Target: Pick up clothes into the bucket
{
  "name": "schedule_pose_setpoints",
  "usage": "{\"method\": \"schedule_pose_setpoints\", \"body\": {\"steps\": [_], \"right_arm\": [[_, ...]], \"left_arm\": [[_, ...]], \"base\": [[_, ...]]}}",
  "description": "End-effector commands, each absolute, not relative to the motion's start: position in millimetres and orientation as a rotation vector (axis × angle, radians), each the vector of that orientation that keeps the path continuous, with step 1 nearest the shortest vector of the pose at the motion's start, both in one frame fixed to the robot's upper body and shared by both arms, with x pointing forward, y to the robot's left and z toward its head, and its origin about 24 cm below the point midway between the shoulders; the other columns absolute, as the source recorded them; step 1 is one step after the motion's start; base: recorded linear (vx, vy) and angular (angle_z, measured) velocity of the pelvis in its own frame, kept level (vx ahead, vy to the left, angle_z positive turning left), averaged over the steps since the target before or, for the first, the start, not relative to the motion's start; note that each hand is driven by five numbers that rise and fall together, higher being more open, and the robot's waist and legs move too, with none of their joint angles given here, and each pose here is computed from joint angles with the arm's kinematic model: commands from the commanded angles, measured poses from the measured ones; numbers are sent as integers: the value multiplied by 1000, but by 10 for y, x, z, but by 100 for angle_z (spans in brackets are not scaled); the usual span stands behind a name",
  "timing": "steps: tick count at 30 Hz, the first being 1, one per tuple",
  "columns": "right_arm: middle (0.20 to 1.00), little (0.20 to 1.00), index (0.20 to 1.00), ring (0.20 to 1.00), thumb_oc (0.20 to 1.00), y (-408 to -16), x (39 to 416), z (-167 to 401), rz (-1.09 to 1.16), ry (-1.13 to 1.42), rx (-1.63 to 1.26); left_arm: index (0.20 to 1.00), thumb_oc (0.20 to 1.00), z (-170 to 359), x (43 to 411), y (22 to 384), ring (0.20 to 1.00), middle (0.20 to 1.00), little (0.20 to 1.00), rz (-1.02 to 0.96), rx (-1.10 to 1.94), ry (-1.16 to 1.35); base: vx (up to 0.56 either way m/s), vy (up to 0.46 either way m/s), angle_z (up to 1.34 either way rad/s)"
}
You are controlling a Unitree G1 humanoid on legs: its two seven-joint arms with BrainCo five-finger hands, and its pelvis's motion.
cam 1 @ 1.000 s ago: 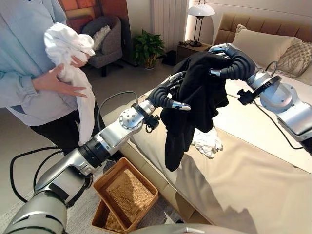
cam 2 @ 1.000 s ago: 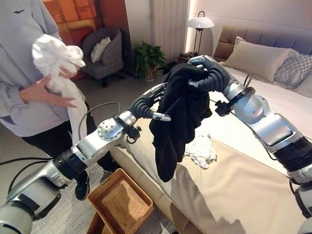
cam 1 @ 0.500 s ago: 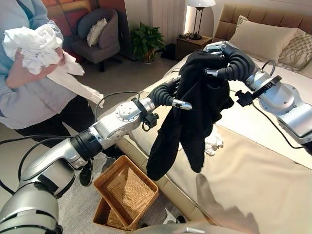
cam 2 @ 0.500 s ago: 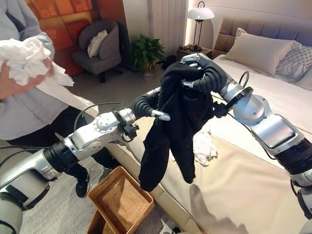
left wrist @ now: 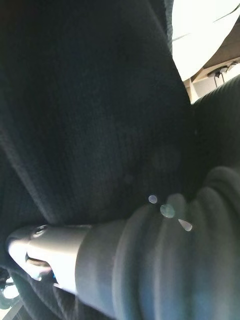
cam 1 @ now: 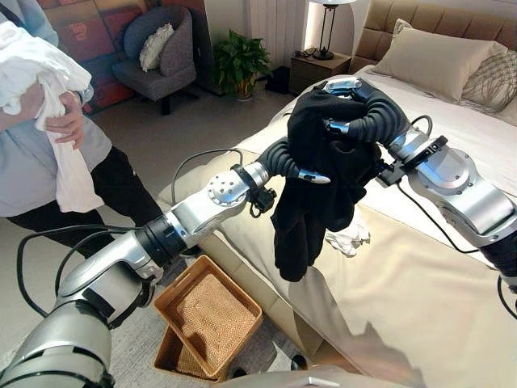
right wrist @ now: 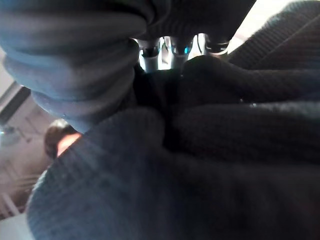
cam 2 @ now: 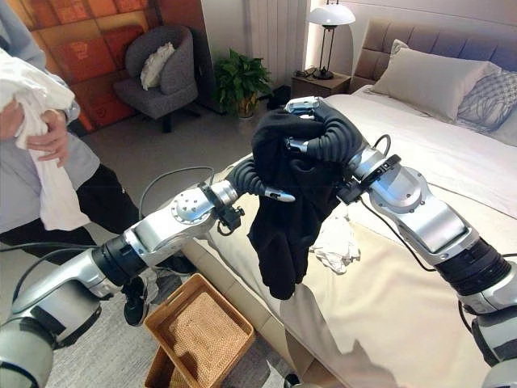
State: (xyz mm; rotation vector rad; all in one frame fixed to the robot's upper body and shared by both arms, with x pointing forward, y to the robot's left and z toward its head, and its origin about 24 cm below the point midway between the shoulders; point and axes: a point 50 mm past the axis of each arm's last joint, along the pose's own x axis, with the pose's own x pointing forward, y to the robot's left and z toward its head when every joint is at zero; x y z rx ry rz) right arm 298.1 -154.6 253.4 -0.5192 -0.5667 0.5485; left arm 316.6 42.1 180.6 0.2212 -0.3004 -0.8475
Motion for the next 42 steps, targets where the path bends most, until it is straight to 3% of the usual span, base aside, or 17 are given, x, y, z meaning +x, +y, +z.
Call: {"method": "schedule_pose_setpoints", "body": {"steps": [1,2,3,4,6,7,8,9,17,27,30,34,35,42], "right_arm": [[200,200,200,200,200,-1224,2616,2938,729,-838,-332],[200,200,200,200,200,-1219,2620,2906,748,-813,-307],[200,200,200,200,200,-1219,2620,2906,748,-812,-307],[200,200,200,200,200,-1214,2614,2885,766,-799,-287],[200,200,200,200,200,-1230,2611,2875,759,-798,-279],[460,460,460,460,460,-1238,2609,2867,757,-797,-275],[561,561,561,561,561,-1238,2609,2867,757,-797,-275],[1000,1000,1000,1000,1000,-1260,2617,2846,745,-787,-270],[1000,1000,1000,1000,1000,-1591,2642,2671,592,-726,-215],[1000,1000,1000,1000,1000,-2191,2497,1405,209,-357,172],[1000,1000,1000,1000,1000,-2473,2185,548,-27,-43,101],[1000,1000,1000,1000,1000,-2520,1919,-59,-99,221,49],[1000,1000,1000,1000,1000,-2540,1711,-461,-116,420,-60],[1000,1000,1000,1000,1000,-2627,1329,-1098,-98,799,-293]], "left_arm": [[1000,1000,2074,3139,12,1000,1000,1000,-951,256,-419],[755,755,2068,3138,-3,755,755,755,-954,262,-417],[561,561,2068,3138,-4,561,561,561,-954,262,-417],[200,200,2064,3140,7,200,200,200,-943,240,-419],[200,200,2036,3145,39,200,200,200,-929,208,-409],[200,200,2021,3147,54,200,200,200,-923,196,-403],[200,200,2021,3147,54,200,200,200,-923,196,-403],[200,200,1990,3159,124,200,200,200,-896,147,-386],[200,200,1896,3124,586,200,200,200,-744,-39,-362],[200,200,1645,2956,1440,200,200,200,-389,-128,-395],[200,200,1614,2835,1829,200,200,200,-214,-82,-453],[200,200,1613,2766,1994,200,200,200,-123,-70,-488],[200,200,1569,2695,2109,200,200,200,-50,-54,-497],[200,200,1521,2637,2315,200,200,200,98,-58,-521]], "base": [[0,0,0],[0,0,0],[0,0,0],[0,0,0],[0,0,0],[0,0,0],[0,0,0],[0,0,0],[0,0,0],[0,0,0],[0,0,0],[-53,11,4],[-97,9,0],[-99,17,5]]}}
